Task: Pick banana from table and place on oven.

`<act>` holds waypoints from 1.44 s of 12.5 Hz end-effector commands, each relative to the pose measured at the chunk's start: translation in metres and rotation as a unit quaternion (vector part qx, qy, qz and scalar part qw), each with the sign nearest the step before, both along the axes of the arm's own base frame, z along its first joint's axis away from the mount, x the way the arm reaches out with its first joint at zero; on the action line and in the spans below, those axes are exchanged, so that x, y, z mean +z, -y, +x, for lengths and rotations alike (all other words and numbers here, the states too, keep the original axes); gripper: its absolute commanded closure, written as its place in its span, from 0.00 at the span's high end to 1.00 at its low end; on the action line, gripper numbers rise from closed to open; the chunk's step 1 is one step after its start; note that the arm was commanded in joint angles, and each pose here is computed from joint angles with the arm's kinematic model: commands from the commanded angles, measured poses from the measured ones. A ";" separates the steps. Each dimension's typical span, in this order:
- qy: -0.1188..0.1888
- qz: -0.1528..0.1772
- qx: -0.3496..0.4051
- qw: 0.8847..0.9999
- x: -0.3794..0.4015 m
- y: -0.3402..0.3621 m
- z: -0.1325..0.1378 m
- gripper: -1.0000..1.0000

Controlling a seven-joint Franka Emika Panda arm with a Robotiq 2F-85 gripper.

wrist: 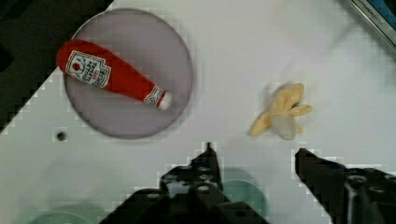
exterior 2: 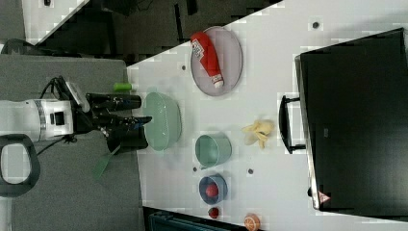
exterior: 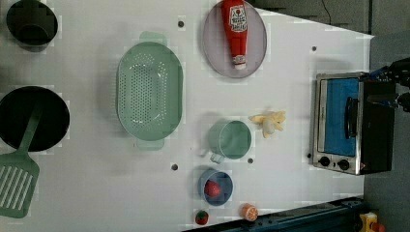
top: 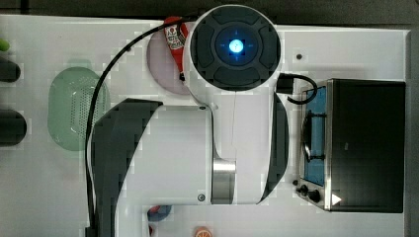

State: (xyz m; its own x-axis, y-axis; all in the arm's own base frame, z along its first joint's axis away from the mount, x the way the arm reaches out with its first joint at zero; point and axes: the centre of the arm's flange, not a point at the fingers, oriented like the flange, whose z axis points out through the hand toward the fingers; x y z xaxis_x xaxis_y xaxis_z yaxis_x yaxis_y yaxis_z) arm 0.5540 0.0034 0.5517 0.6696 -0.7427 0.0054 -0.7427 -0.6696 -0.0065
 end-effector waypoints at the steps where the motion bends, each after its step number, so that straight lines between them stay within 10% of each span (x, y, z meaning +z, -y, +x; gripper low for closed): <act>1: 0.021 0.000 -0.037 0.999 0.085 0.024 -0.147 0.79; 3: 0.016 0.000 -0.037 0.999 0.079 0.024 -0.147 1.00; 18: -0.017 -0.002 -0.060 0.998 -0.209 0.049 -0.064 1.00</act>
